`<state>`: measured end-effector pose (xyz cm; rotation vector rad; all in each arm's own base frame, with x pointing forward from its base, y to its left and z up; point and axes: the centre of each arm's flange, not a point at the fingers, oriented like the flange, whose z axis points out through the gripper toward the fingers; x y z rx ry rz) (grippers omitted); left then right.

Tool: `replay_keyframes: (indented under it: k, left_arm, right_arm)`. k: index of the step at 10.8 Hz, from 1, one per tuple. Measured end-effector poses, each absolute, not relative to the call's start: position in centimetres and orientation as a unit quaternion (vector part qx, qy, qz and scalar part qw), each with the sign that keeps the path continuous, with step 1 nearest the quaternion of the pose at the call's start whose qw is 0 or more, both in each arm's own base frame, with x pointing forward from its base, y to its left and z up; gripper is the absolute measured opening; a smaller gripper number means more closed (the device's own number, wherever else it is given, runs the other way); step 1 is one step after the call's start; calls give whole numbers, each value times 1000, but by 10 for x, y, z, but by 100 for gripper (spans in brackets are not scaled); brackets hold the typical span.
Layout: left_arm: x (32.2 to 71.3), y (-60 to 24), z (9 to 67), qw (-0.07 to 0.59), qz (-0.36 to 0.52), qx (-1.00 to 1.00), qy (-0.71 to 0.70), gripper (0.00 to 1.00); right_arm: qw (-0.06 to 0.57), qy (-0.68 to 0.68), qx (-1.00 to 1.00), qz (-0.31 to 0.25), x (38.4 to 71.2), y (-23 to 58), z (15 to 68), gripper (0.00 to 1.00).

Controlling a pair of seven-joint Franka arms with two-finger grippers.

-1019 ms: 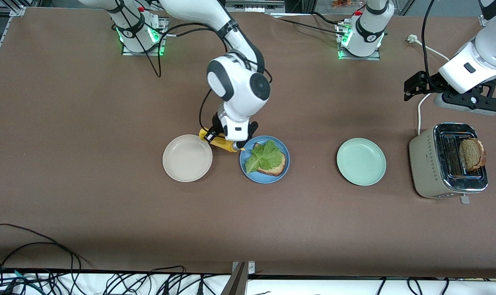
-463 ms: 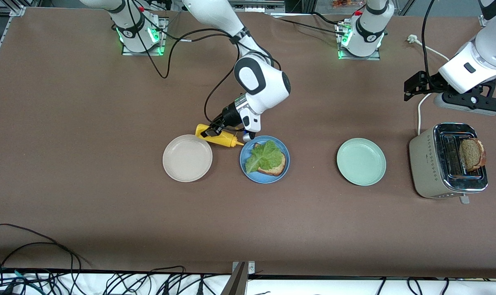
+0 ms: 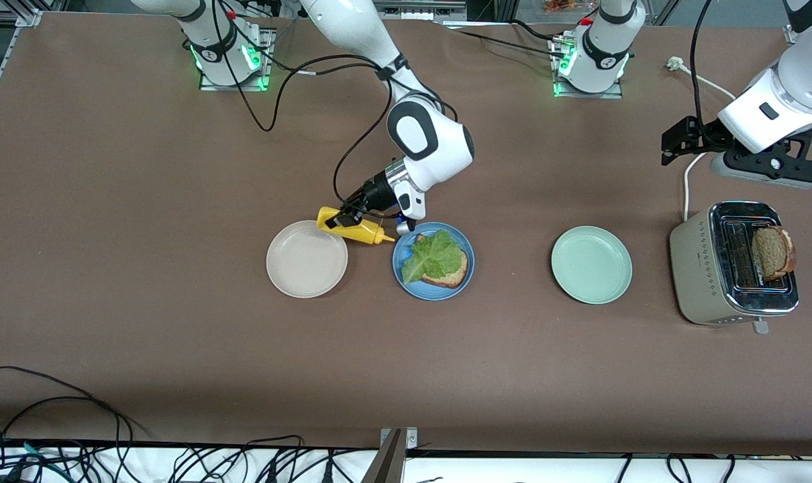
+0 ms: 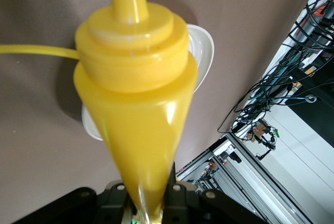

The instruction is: Make sandwich in blue plate with both arms

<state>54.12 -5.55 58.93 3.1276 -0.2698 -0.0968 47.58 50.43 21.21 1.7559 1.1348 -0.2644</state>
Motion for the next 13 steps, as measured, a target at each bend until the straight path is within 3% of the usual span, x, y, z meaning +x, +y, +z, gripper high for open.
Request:
replay_keyframes:
  k: [7, 10, 13]
  left_arm:
    - [541, -56, 589, 0, -31, 996, -86, 100]
    - [540, -55, 589, 0, -34, 996, -86, 100]
    - [540, -55, 589, 0, -34, 996, -86, 100]
  right_arm:
    - [503, 464, 722, -100, 469, 513, 200, 21]
    - [516, 467, 711, -102, 451, 525, 203, 21]
    - [513, 461, 717, -97, 459, 522, 213, 21]
